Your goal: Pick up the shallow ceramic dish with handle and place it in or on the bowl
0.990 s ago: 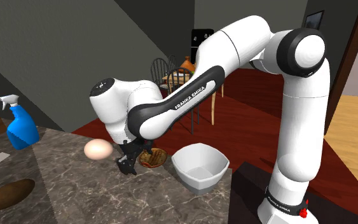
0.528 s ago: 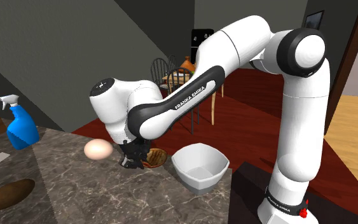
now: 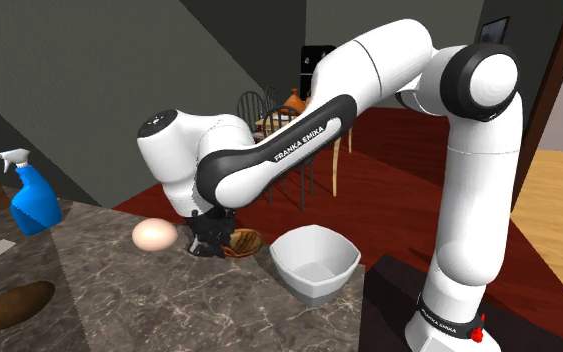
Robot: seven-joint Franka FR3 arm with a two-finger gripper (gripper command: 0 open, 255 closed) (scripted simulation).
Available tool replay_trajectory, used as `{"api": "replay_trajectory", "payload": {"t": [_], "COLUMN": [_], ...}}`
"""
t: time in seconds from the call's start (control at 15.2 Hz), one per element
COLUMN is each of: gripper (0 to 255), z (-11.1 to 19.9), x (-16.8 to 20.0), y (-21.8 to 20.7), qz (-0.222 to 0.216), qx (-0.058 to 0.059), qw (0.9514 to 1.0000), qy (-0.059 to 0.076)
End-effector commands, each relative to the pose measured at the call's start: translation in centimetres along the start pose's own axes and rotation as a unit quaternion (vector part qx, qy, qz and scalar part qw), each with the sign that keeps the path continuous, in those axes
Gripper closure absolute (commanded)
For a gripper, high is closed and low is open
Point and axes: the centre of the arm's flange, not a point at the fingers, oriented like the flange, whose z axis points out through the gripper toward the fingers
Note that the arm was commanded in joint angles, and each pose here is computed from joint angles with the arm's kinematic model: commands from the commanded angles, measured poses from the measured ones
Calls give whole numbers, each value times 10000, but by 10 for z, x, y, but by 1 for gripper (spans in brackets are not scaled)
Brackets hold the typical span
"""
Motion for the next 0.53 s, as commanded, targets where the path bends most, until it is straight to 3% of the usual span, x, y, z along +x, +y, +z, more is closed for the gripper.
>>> {"api": "replay_trajectory", "payload": {"t": [0.0,0.46], "gripper": [255,255], "z": [-9,-44], "x": [0,1], "y": [5,17], "qz": [-1,-1], "qx": [0,0], "qw": [10000,10000], "qy": [0,0]}}
